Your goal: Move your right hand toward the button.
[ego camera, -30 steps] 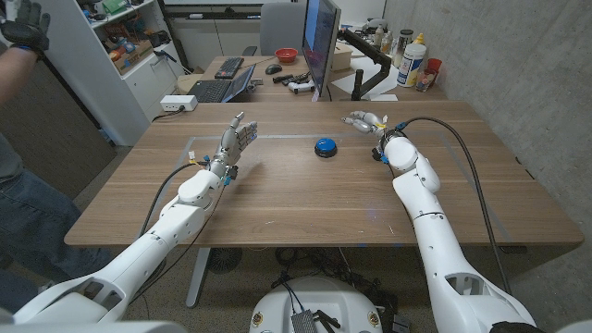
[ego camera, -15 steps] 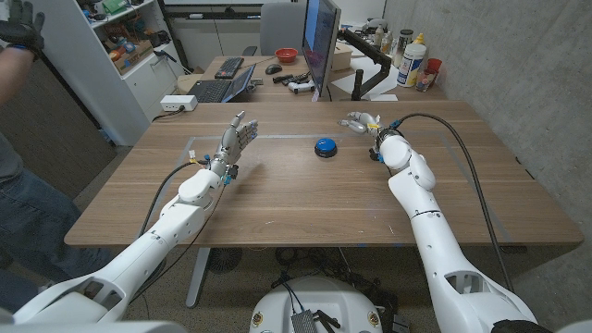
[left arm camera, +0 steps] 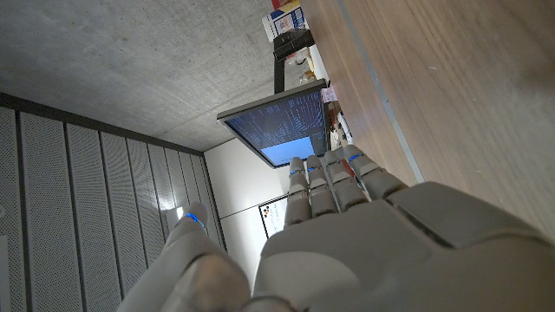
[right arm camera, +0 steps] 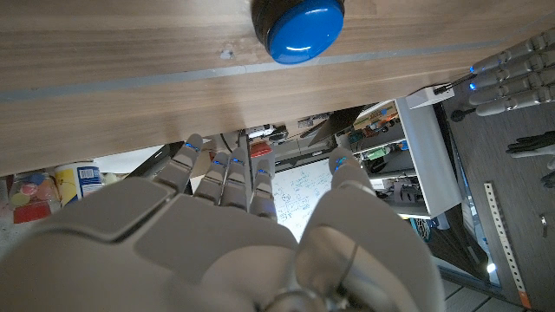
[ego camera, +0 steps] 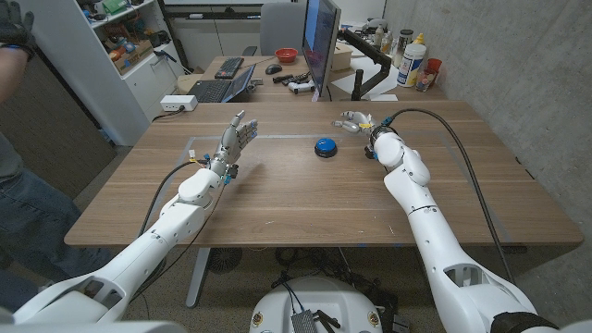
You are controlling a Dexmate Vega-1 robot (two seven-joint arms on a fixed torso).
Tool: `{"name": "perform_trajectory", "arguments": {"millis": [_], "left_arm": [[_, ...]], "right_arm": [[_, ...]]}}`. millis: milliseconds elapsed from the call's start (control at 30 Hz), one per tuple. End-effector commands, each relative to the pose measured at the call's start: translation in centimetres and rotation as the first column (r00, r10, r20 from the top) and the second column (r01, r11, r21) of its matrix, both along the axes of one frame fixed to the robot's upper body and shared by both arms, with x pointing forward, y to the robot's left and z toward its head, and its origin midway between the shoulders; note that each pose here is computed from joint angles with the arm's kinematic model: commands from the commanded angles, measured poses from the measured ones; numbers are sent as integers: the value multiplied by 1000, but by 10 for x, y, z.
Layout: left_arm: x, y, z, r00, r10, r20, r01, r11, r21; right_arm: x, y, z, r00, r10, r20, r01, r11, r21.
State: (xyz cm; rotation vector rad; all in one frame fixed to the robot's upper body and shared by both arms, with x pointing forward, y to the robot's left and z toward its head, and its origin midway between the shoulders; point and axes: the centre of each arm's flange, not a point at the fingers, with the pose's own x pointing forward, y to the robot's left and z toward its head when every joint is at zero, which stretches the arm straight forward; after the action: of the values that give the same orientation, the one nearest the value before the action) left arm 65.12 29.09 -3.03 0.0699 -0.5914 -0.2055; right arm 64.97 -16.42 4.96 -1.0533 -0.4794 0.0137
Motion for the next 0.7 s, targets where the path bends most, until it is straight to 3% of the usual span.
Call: {"name": "perform_trajectory", "arguments": {"millis": [33,700], "left_arm": [[1,1,-1,1000,2,-4,-2,1000,3],[-1,0,-2,1000,7,-6,-7,1000,10]], "right_arm": [[6,18,4,1000,19,-10,-19,996,-90],[12,39,5,1000,17,-25,-21,985,-173]]}}
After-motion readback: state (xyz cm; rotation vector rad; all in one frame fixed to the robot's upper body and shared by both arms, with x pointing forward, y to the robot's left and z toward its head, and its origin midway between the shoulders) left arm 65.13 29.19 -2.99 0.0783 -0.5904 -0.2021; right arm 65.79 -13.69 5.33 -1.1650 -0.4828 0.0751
